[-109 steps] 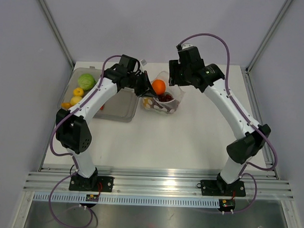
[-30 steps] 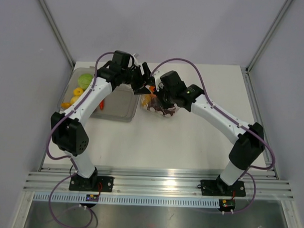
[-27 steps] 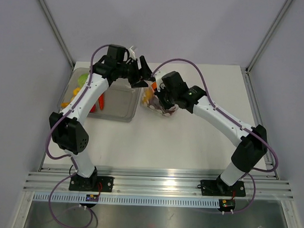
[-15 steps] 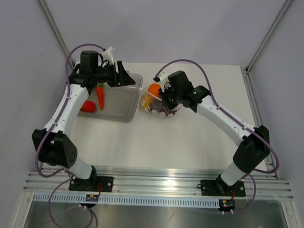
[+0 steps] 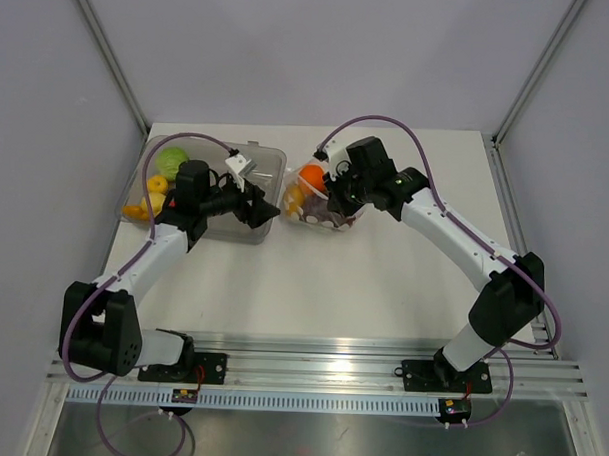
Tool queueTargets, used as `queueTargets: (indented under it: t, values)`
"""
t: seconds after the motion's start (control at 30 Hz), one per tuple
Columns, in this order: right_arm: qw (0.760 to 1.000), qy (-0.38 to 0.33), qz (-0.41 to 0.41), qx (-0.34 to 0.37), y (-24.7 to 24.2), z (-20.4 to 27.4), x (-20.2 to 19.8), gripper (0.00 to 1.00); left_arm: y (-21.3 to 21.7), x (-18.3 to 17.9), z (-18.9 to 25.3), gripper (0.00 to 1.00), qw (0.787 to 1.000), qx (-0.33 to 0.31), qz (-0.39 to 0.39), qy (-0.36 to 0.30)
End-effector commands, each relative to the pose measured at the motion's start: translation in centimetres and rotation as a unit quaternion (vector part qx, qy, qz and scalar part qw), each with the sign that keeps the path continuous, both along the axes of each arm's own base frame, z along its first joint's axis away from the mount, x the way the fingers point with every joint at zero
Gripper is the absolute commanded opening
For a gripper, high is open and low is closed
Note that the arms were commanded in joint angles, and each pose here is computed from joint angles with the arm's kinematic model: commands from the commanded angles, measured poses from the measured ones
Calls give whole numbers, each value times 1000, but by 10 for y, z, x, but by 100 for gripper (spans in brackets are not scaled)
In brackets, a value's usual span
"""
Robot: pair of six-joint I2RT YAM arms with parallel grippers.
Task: Place the food in the zip-top bag and seal the zipper
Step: Zip the zipper food storage bag at the center of the board.
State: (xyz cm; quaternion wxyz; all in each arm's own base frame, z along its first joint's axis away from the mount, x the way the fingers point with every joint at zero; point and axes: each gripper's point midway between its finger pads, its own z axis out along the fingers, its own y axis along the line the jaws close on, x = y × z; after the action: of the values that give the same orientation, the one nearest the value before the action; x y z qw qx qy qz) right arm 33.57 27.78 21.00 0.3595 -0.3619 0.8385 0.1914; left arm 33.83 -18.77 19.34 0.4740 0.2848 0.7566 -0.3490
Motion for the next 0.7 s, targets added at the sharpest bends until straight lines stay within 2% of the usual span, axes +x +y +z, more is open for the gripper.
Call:
queueTargets:
  t: [0.0, 0.1, 0.2, 0.27, 0.5, 0.67]
  values:
    - [999, -20, 21, 26, 7, 25, 0, 0, -9, 28, 64, 75, 973, 39, -30, -227]
    - [999, -16, 26, 28, 8, 26, -1, 0, -13, 36, 69, 73, 967, 40, -42, -248]
    - [999, -15, 27, 32, 9, 27, -2, 0, -21, 46, 69, 64, 965, 36, -62, -253]
    - [999, -12, 31, 30, 9, 26, -4, 0, -24, 49, 66, 63, 965, 33, -69, -252]
    - [999, -10, 33, 30, 8, 26, -6, 0, -33, 63, 69, 70, 963, 25, -88, -252]
    - [999, -4, 37, 31, 10, 25, -7, 0, -44, 59, 73, 72, 962, 7, -115, -247]
